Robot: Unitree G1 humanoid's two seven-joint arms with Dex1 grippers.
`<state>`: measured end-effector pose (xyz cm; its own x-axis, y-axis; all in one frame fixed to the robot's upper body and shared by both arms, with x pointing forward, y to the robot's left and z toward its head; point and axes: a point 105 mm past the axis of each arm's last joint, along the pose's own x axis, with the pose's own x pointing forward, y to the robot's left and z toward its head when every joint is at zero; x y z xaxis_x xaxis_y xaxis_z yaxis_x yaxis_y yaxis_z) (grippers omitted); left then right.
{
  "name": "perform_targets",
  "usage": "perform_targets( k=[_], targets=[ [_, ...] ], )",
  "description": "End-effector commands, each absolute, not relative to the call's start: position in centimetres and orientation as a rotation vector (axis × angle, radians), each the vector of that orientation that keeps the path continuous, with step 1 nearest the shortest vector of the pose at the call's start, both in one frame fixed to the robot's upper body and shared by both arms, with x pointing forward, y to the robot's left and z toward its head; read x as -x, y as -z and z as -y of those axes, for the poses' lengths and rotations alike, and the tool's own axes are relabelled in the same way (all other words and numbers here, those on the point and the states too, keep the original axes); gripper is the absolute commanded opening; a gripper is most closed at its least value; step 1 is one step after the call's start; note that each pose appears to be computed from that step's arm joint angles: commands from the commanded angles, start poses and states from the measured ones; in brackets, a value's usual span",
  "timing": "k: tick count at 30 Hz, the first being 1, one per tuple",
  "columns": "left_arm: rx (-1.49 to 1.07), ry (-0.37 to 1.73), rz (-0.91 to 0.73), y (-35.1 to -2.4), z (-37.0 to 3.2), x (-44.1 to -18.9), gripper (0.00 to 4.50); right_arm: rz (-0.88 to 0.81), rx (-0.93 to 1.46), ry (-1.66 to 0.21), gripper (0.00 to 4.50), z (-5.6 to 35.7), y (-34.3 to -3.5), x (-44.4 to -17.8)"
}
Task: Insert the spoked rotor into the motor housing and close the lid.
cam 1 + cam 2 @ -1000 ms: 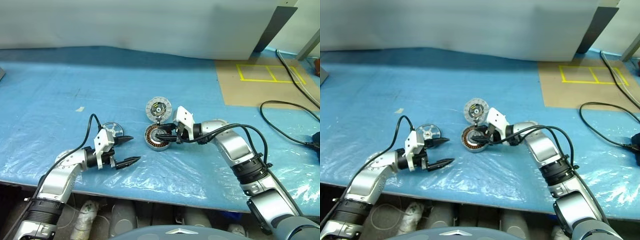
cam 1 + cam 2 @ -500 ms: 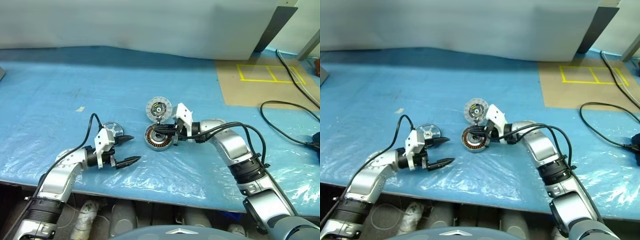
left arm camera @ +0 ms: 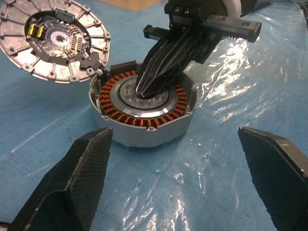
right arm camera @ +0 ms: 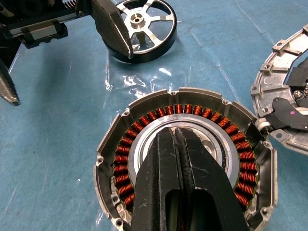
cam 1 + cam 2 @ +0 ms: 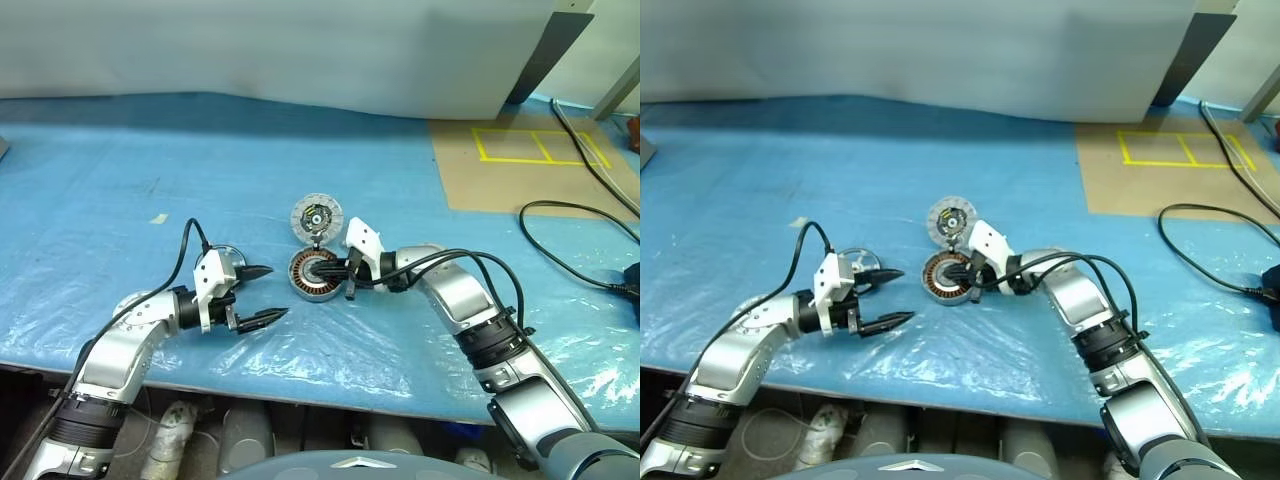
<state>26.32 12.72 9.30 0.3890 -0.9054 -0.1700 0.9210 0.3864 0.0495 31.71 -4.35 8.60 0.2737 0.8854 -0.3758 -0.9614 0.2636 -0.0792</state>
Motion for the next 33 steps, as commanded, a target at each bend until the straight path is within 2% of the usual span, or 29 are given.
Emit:
perform_targets(
  k=[1, 10, 14, 17, 19, 22, 29, 33],
  targets=[
    [-0.16, 1.175, -0.085, -10.7, -12.3, -26.3, 4.39, -0.25, 0.338, -1.237, 0.03, 4.6, -9.0, -32.4],
    [-0.158, 1.179, -0.083, -11.6, -11.6, -26.4, 4.39, -0.325, 0.282, -1.244, 0.03, 4.4, -7.9, -31.5],
    [-0.158, 1.175, -0.085, -11.6, -11.7, -26.5, 4.39, -0.23, 0.026, -1.293, 0.03, 3.3, -12.2, -31.3],
    [-0.157, 1.174, -0.087, -11.7, -11.8, -26.5, 4.39, -0.166, -0.041, -1.333, 0.03, 2.8, -14.9, -30.8],
    [-0.157, 1.174, -0.088, -11.7, -11.8, -26.5, 4.39, -0.139, -0.013, -1.335, 0.03, 2.5, -15.5, -30.7],
    [-0.155, 1.175, -0.087, -11.7, -11.7, -26.4, 4.39, -0.156, 0.073, -1.306, 0.03, 2.6, -14.3, -31.0],
    [-0.154, 1.172, -0.087, -11.7, -11.6, -26.4, 4.39, -0.266, 0.285, -1.207, 0.03, 4.3, -8.7, -32.1],
    [-0.154, 1.169, -0.089, -11.6, -11.7, -26.4, 4.39, -0.274, 0.294, -1.201, 0.03, 4.4, -8.1, -31.9]
  ],
)
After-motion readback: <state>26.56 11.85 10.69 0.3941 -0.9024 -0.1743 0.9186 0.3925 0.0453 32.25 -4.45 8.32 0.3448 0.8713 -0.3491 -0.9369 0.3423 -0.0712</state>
